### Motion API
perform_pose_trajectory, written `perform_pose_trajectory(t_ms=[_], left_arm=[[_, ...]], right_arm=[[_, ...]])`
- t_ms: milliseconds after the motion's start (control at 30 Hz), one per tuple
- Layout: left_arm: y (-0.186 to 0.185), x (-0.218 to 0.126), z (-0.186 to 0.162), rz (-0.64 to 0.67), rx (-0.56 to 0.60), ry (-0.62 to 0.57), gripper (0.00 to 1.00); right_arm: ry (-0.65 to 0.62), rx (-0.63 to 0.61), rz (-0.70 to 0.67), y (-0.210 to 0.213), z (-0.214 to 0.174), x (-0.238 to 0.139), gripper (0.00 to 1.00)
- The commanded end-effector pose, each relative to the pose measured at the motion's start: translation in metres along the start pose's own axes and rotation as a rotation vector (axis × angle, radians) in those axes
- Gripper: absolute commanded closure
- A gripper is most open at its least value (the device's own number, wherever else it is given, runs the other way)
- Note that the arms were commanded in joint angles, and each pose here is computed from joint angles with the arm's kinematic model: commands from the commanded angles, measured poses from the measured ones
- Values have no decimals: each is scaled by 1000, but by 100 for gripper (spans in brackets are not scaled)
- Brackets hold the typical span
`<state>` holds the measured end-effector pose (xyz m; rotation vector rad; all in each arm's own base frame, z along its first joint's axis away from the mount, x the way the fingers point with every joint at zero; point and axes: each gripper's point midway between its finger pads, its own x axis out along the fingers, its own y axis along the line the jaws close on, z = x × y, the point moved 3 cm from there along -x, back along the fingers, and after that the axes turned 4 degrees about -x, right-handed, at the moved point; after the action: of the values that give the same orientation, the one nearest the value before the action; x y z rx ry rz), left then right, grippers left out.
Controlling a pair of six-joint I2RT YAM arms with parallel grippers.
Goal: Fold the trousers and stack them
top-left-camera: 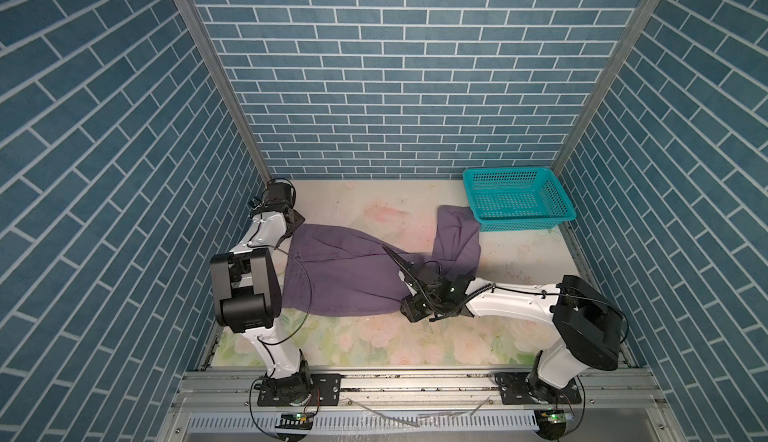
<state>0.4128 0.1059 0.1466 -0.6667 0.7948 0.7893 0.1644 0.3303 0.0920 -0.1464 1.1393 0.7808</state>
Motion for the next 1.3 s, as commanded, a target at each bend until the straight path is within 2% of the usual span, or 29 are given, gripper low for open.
perform_pose_trajectory(t_ms=[0,100,267,467,600,800,967,1100,1267], left_arm=[[7,-40,8,-30,-35,-45,12],[7,-77,6,-91,-25,-89,10],[16,-132,-15,-161,54,-169,8],[40,-151,-63,-208,151,-125,6],[58,-134,-102,-180,220,-18,6],[87,-99,-142,-102,232,89,7],[105,-76,-156,3,218,137,6],[117,-50,-165,57,167,235,7],[126,-26,-169,92,130,296,15]], right_arm=[[-108,-11,-16,-3,24,-53,46],[-207,48,-49,-27,25,-93,41],[-317,249,-159,-90,11,-140,36],[-241,429,-247,-139,-11,-141,35],[-177,528,-254,-163,-14,-124,37],[-196,624,-227,-205,17,-106,45],[-195,589,-278,-238,55,-93,44],[-191,564,-281,-256,84,-75,42],[-158,564,-304,-276,100,-50,40]])
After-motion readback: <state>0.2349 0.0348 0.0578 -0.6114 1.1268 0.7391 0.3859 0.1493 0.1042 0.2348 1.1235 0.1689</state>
